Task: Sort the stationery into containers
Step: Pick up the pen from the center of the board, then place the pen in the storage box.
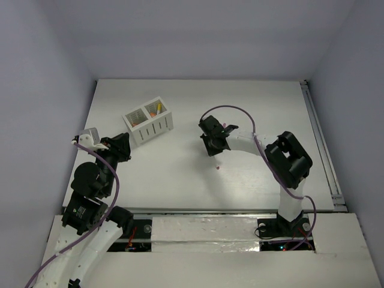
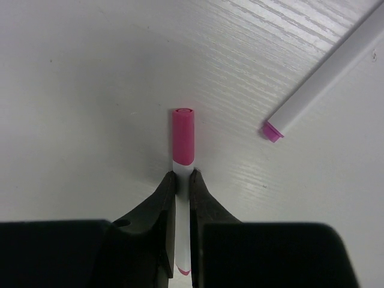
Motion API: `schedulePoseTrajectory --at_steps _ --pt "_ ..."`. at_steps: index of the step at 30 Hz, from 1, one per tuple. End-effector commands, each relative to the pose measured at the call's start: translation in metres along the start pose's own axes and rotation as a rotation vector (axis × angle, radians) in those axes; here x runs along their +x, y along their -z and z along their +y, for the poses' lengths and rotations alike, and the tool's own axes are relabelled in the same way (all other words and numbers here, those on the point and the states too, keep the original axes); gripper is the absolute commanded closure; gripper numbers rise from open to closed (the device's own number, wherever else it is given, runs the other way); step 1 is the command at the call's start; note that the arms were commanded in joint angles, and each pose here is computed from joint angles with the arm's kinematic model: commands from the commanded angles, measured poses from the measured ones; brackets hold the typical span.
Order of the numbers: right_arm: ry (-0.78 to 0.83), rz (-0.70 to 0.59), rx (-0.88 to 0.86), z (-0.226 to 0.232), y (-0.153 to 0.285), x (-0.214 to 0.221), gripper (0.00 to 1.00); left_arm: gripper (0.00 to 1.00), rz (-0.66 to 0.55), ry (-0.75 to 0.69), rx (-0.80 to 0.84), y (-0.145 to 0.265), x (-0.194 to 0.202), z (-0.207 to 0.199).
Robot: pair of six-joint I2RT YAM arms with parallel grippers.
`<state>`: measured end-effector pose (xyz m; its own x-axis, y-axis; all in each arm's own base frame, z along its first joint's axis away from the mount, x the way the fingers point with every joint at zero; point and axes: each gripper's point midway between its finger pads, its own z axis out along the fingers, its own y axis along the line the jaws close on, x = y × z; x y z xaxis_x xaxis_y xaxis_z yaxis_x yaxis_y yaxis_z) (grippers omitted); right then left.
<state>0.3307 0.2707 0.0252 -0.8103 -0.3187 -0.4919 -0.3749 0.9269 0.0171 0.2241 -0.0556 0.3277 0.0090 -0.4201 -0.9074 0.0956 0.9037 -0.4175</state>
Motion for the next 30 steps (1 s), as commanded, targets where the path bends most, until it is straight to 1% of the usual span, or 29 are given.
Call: schedulePoseTrajectory --at_steps 1,3,5,6,7,9,11,12,13,14,15,17,18,19,21,22,24,25,26,28,30 --pt "-0.028 -0.089 -0.104 0.018 0.016 -0.024 0.97 0.85 -0.05 0.007 0.024 0.001 -0.015 -0.006" --pt "-0.063 -0.22 -0.177 0.032 0.034 -0.059 0.98 0.85 -0.047 0.005 0.024 0.001 -0.014 -0.006" --pt "-0.085 -0.361 -0.262 0.046 0.063 -0.096 0.98 0.85 -0.048 0.006 0.025 0.001 -0.015 -0.007" --pt "-0.103 -0.452 -0.346 0.061 0.079 -0.121 0.98 0.85 -0.046 0.005 0.024 0.001 -0.014 -0.006" --pt "-0.116 -0.5 -0.38 0.067 0.088 -0.135 0.97 0.85 -0.046 0.004 0.024 0.001 -0.014 -0.006" --pt "-0.159 -0.649 -0.462 0.08 0.116 -0.178 0.97 0.85 -0.046 0.003 0.022 0.0 -0.014 -0.006" --pt "-0.19 -0.736 -0.511 0.087 0.129 -0.202 0.98 0.85 -0.046 0.003 0.022 0.0 -0.014 -0.006" --pt "-0.215 -0.839 -0.562 0.093 0.15 -0.226 0.98 0.85 -0.046 0.002 0.022 0.0 -0.014 -0.006" --pt "-0.23 -0.877 -0.581 0.095 0.157 -0.236 0.98 0.85 -0.043 0.001 0.021 0.0 -0.013 -0.006" --pt "-0.249 -0.894 -0.593 0.098 0.152 -0.244 0.98 0.85 -0.044 0.001 0.023 0.0 -0.013 -0.006" --pt "-0.262 -0.992 -0.629 0.1 0.173 -0.267 0.98 0.85 -0.044 0.003 0.021 0.0 -0.014 -0.006" --pt "-0.29 -1.058 -0.645 0.102 0.176 -0.286 0.98 0.85 -0.045 0.003 0.023 0.0 -0.014 -0.006" --pt "-0.307 -1.084 -0.637 0.103 0.161 -0.295 0.98 0.85 -0.045 0.002 0.023 0.0 -0.014 -0.006" --pt "-0.318 -1.136 -0.65 0.104 0.171 -0.31 0.98 0.85 -0.044 0.001 0.021 0.0 -0.014 -0.006" --pt "-0.35 -1.212 -0.651 0.102 0.172 -0.327 0.98 0.85 -0.046 0.002 0.021 0.0 -0.014 -0.006" --pt "-0.352 -1.229 -0.655 0.106 0.163 -0.336 0.98 0.85 -0.048 0.001 0.02 0.001 -0.015 -0.005" --pt "-0.354 -1.259 -0.666 0.109 0.16 -0.346 0.98 0.85 -0.046 -0.002 0.017 0.0 -0.014 -0.005" --pt "-0.35 -1.241 -0.663 0.113 0.141 -0.346 0.98 0.85 -0.048 -0.001 0.016 0.0 -0.015 -0.005" --pt "-0.35 -1.273 -0.677 0.115 0.152 -0.356 0.98 0.85 -0.044 -0.001 0.021 0.001 -0.014 -0.006" --pt "-0.33 -1.249 -0.677 0.126 0.136 -0.356 0.98 0.85 -0.046 -0.002 0.02 0.0 -0.014 -0.006" --pt "-0.307 -1.256 -0.655 0.131 0.135 -0.36 0.97 0.85 -0.047 0.0 0.019 0.0 -0.014 -0.006"
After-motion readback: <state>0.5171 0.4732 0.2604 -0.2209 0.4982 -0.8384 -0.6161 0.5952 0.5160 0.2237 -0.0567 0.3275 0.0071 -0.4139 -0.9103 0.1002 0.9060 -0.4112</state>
